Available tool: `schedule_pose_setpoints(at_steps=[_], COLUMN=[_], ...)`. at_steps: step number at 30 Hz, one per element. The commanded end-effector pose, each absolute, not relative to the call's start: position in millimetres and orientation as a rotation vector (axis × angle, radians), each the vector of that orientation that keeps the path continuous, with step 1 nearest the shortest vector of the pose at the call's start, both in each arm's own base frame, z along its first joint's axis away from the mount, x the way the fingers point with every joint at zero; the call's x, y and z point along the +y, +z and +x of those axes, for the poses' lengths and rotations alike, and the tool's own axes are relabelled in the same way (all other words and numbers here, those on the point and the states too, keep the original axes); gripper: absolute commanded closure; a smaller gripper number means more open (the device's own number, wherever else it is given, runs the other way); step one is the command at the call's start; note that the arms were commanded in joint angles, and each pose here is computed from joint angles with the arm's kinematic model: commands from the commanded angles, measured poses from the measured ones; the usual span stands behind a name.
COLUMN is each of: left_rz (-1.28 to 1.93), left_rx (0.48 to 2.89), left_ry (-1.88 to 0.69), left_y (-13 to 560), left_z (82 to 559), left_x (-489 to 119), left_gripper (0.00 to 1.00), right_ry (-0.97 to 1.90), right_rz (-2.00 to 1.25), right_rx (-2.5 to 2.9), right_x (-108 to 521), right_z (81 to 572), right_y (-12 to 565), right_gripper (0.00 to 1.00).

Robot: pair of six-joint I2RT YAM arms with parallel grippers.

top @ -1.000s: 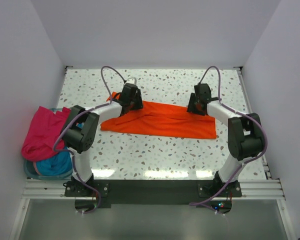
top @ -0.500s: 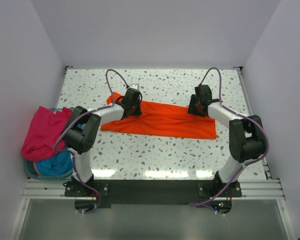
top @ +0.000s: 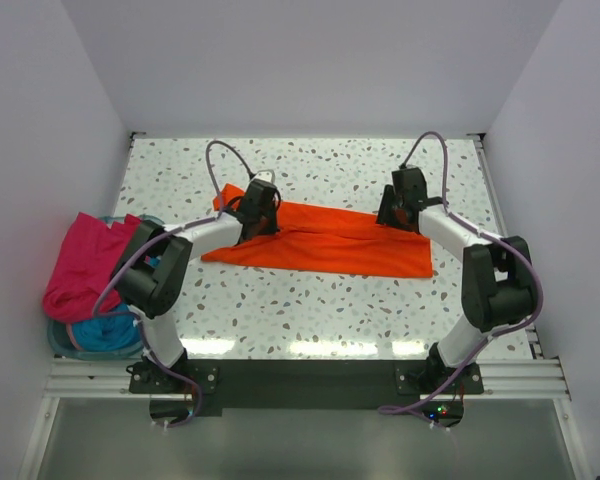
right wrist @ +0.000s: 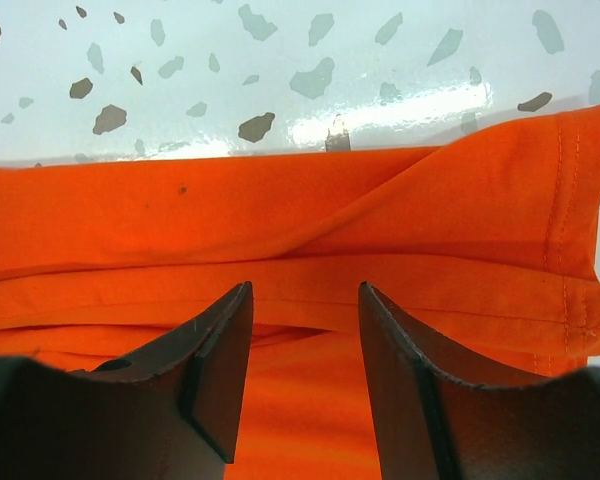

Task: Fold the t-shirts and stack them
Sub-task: Fold the tshirt

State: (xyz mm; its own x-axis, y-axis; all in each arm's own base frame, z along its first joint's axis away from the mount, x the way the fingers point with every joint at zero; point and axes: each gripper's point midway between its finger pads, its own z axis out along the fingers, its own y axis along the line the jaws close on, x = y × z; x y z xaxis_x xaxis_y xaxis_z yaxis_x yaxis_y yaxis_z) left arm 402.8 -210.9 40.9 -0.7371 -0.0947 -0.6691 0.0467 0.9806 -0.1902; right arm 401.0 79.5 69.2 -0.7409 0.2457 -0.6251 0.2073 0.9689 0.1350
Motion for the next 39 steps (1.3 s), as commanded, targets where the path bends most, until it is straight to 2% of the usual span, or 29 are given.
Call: schedule_pose_setpoints(at_steps=[1,11,16,25,39], left_rz=[-0.018,-0.018,-0.016,-0.014,0.002], left_rx=[2.338,2.340,2.341,2.330,2.327], left_ry=[-0.282,-0.311,-0.310,-0.312,-0.337], left_y=[59.8,57.7,59.5,65.9,66.4], left_z=[399.8,388.5,382.8,377.6,382.4], left_x=[-214.3,-213.5,-212.0,-208.5,-216.0], left_gripper=[0.89,0.93,1.00,1.00,1.00], right_ry=[0.051,0.033,-0.036,-0.162,-0.189], right_rz=[0.337,0.340,0.363,0.496,0.667], right_rx=[2.381,2.383,2.385,2.349,2.381], right_x=[74.4,71.1,61.7,26.9,-17.3], right_z=[401.4,397.0,394.9,384.3,375.5], right_y=[81.8,81.7,83.7,90.9,73.4], right_gripper=[0.50,0.50,0.50,0.46,0.46])
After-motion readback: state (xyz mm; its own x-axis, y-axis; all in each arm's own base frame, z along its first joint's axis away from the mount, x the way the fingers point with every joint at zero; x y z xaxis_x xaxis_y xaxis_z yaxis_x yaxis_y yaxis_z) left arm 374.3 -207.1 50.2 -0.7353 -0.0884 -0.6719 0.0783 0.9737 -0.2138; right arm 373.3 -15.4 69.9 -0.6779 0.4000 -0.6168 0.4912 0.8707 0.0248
